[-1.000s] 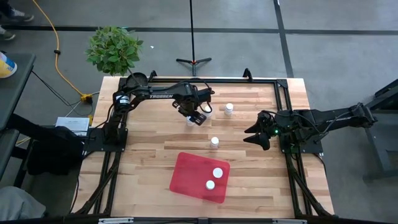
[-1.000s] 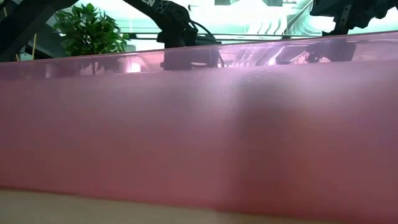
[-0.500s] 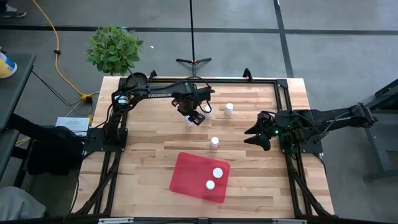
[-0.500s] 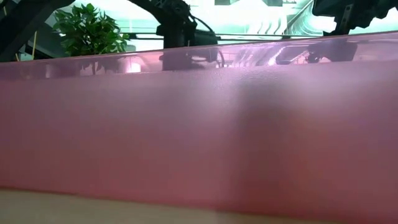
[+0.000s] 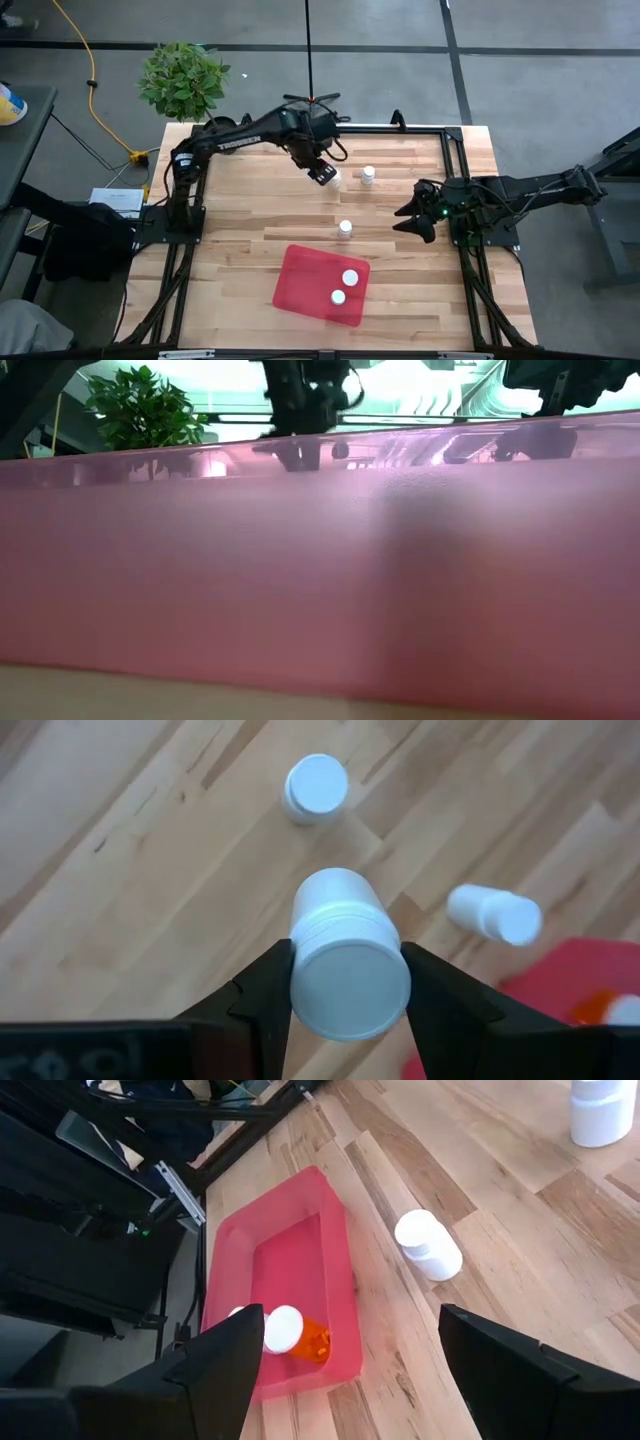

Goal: Pick and place pill bottles into a basket
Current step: Put the white medicine bottle into the red container

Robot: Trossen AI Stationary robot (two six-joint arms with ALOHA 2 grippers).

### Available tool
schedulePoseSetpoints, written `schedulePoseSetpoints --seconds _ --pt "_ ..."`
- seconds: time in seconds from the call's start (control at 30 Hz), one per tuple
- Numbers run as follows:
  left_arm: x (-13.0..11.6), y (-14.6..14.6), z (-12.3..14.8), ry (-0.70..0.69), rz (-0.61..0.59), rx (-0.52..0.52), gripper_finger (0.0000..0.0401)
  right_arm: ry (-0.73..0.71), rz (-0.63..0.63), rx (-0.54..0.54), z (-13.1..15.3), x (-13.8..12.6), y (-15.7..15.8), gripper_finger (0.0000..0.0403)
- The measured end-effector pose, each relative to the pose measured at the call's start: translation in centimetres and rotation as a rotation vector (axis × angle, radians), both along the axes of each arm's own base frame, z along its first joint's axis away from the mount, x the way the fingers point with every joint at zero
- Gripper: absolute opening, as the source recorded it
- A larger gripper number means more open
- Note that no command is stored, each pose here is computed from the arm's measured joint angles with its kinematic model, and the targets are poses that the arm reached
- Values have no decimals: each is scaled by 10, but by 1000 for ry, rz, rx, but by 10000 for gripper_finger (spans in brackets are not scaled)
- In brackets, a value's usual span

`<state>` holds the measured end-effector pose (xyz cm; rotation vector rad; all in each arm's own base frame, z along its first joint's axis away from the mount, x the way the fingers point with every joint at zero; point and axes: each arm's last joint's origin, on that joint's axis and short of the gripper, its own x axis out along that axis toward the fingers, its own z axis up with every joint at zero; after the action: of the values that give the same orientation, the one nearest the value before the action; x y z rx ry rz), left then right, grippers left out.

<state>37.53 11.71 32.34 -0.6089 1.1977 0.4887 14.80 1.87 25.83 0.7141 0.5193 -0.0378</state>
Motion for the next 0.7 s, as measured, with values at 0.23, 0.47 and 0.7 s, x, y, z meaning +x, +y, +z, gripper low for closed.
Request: schedulePoseSetpoints --seconds 0.23,0.47,0.7 --pt "-13 -7 47 -85 -48 -41 196 -1 7 -8 0 0 0 291" --pt "-12 -32 73 -219 -229 -184 196 -2 13 -13 0 0 0 291" --pt "-12 -81 70 -150 -405 -288 196 -3 16 -19 0 0 0 291"
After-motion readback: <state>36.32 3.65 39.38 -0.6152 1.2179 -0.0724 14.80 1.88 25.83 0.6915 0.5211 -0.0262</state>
